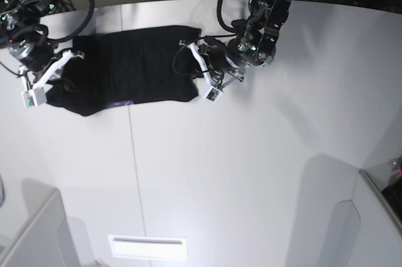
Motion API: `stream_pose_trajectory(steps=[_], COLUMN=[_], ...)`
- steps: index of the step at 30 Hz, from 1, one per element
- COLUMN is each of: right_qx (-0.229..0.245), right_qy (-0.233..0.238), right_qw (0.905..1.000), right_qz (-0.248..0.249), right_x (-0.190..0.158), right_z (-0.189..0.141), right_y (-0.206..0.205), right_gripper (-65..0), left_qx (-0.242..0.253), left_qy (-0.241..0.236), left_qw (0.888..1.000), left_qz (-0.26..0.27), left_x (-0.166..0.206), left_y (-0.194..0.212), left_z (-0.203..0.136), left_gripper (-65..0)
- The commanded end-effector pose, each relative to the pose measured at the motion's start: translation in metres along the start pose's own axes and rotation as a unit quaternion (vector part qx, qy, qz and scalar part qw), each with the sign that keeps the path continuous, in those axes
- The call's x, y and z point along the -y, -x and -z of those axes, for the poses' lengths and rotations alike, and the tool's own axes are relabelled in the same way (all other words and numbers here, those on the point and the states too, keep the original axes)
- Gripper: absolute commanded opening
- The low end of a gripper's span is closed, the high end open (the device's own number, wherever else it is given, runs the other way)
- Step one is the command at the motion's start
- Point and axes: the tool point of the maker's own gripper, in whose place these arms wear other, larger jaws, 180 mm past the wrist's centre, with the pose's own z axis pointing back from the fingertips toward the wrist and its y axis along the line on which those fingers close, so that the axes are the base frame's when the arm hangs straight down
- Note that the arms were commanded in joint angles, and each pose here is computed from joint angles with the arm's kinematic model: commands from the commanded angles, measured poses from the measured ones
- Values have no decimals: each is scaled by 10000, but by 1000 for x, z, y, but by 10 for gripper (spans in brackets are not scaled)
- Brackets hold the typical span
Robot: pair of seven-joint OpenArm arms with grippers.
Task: Fold the T-shirt properly
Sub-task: 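Fold the shirt again, bringing the right gripper's end toward the left gripper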
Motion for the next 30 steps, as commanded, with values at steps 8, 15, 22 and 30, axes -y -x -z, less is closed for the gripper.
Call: stream_pose_trajectory(steps=[8, 15, 22, 30], right_qx=[783, 664, 241, 31], right_qy=[-792, -1632, -1239, -1544], right_qw=[9938, 9839, 9918, 9877], right_qz=[-35, 309, -207, -234], right_x=[-29, -75, -86, -110], right_z=[-9, 5, 36, 51], right_y=[-28, -27, -15, 4], right_gripper=[-650, -650, -650, -650], left_qx=[-121, -125, -78, 179], left_qy=[-150, -155, -131, -112], left_qw=[9998, 9998, 9999, 9996], left_qz=[52, 56, 56, 189], left_x=[-6, -7, -5, 1], left_y=[3, 3, 0, -16], left_z=[-1, -1, -3, -12], left_gripper=[-650, -650, -650, -650])
